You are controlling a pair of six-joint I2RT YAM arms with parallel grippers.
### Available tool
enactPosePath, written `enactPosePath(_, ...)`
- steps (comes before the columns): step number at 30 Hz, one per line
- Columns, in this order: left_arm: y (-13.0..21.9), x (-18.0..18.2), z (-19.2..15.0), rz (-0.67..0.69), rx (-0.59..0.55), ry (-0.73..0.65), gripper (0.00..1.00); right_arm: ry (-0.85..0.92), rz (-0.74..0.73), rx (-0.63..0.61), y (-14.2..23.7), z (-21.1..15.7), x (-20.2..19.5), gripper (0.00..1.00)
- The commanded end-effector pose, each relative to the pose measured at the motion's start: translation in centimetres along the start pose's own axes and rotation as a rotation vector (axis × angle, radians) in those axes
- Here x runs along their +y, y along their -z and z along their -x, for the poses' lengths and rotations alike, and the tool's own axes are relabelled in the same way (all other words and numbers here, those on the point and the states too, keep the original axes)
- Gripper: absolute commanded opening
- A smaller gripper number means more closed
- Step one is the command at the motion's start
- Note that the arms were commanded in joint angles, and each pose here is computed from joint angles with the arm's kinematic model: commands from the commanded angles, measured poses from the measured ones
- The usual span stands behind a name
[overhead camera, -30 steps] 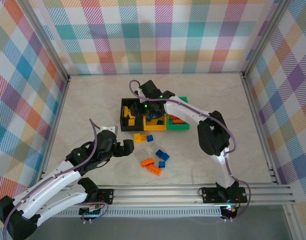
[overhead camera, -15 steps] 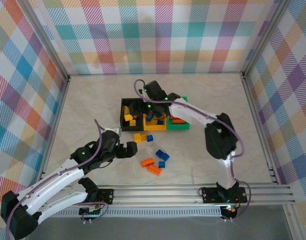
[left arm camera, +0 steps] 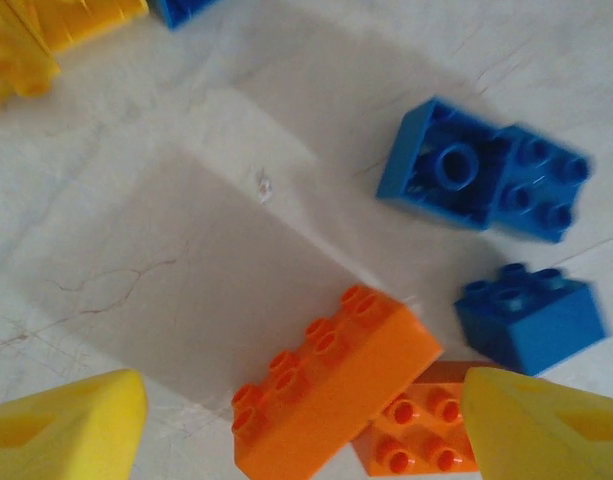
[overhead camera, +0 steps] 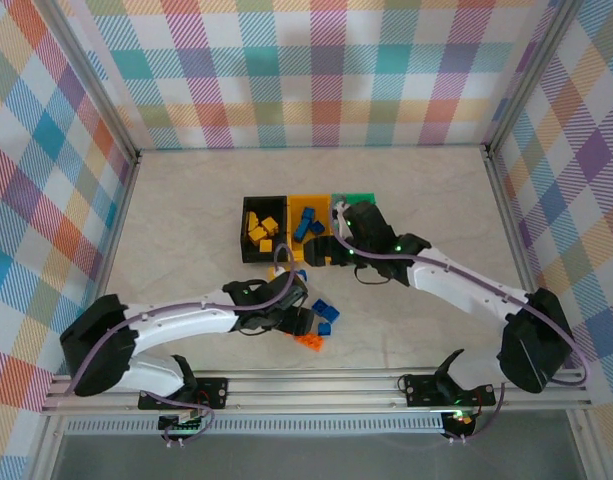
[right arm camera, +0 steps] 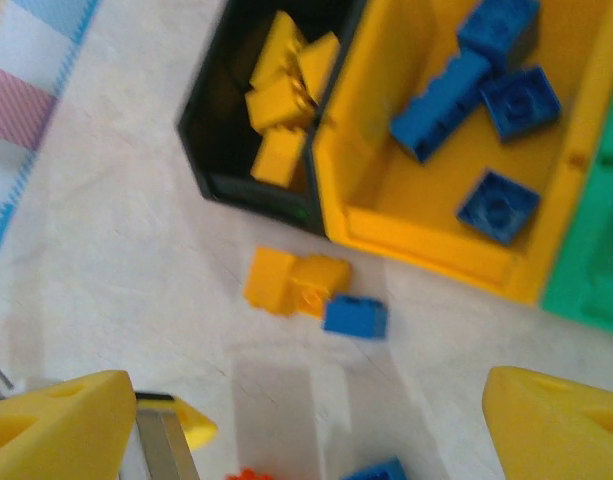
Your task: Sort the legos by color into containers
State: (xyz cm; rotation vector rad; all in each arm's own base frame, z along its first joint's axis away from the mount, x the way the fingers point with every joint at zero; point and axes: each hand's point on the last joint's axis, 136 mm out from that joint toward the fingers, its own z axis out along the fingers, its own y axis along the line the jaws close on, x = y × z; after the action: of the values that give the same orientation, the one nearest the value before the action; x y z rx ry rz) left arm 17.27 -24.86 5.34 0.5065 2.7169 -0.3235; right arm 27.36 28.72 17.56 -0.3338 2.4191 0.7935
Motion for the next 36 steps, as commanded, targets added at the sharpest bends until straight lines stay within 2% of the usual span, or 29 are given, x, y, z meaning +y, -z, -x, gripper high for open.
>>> enactPosePath(1,0.0,-0.4,0.0,0.053,0.005,-0.079,0.79,-0.022,-0.012,-0.045,1.3,-0.1,-0.7,0.9)
enactPosePath(7,-1.1,0.5,-0.7,0.105,0.033,-0.087,0.72,-0.02,-0.02,-0.054,1.8,-0.7,-1.3,0.91)
enactPosePath(11,-1.4,1.5,-0.3,0.166,0.02,-0.082,0.61,-0.02,-0.011,-0.06,2.0,-0.7,-1.3,0.91)
enactPosePath(17,-1.8,1.6,-0.3,0.177,0.054,-0.086,0.54,-0.023,-0.007,-0.071,2.2,-0.7,-1.4,0.91)
enactPosePath(21,-2.0,1.9,-0.7,0.195,0.081,-0.092,0.42,-0.03,-0.01,-0.073,2.3,-0.8,-1.6,0.91)
enactPosePath(26,-1.3,1.9,-0.5,0.193,0.074,-0.093,0.36,-0.033,-0.006,-0.082,2.4,-0.6,-1.6,0.91)
enactPosePath(31,-1.0,3.0,-0.6,0.241,0.08,-0.092,0.36,-0.034,-0.002,-0.084,2.5,-0.4,-1.6,0.91)
enactPosePath(34,-1.2,2.7,-0.7,0.213,0.083,-0.092,0.34,-0.037,-0.004,-0.083,2.4,-0.5,-1.7,0.91)
enactPosePath(36,-1.3,2.1,-0.7,0.183,0.084,-0.086,0.3,-0.039,-0.004,-0.083,2.4,-0.5,-1.7,0.91)
